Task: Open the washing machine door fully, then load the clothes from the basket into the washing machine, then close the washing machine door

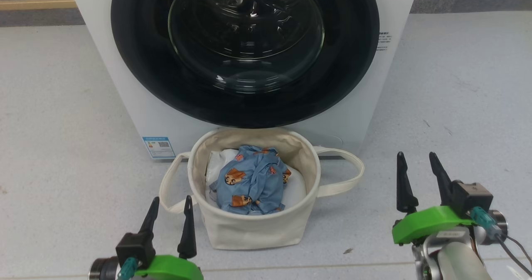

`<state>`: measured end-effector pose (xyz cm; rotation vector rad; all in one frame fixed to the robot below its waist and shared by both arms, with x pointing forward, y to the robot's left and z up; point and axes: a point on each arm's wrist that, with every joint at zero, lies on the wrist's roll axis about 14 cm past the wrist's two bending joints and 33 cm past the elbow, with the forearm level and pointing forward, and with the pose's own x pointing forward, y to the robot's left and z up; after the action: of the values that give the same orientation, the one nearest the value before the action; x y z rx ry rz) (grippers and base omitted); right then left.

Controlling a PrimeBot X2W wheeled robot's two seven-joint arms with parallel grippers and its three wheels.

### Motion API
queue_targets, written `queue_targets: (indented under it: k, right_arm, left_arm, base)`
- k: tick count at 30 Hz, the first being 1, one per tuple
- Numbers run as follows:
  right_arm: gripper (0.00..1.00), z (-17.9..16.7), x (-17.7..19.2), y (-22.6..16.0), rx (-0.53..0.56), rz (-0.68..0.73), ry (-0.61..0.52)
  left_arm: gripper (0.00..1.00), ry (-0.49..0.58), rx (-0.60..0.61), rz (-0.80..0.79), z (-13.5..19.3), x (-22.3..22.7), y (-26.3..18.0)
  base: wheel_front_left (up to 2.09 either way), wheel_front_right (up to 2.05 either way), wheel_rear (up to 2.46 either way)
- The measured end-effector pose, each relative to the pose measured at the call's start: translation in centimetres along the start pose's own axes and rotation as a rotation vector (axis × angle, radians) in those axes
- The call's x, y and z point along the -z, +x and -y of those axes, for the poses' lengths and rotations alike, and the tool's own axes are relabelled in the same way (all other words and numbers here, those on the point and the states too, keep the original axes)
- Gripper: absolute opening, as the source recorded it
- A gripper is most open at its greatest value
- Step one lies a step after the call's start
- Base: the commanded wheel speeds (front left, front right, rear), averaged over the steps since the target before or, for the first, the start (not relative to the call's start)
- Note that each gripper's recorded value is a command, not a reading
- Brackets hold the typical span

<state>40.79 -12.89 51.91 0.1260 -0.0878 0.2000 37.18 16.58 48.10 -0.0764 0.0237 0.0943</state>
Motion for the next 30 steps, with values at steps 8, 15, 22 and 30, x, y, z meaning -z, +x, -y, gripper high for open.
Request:
queue_targets:
  k: [8,15,22,30]
  right_arm:
    - [1.0,-0.2,0.1,0.1,-0.008,-0.002,0.001]
    - [1.0,-0.6,0.4,0.1,-0.016,-0.009,0.022]
    - [1.0,-0.4,0.4,0.1,-0.011,-0.01,0.022]
    - [1.0,-0.5,0.5,0.1,-0.012,-0.012,0.024]
  left_arm:
    - [1.0,-0.005,-0.007,-0.01,-0.2,0.3,-0.1]
    - [1.0,-0.006,-0.005,-0.017,-0.2,0.5,-0.1]
    - [1.0,-0.001,0.005,-0.032,0.0,1.0,-0.2]
    - [1.0,0.012,0.002,-0.045,-0.3,1.5,-0.3]
  base:
    - [0.0,0.0,0.0]
    - [0.0,0.0,0.0]
    - [0.31,-0.08,-0.23]
    - [1.46,-0.02,-1.44]
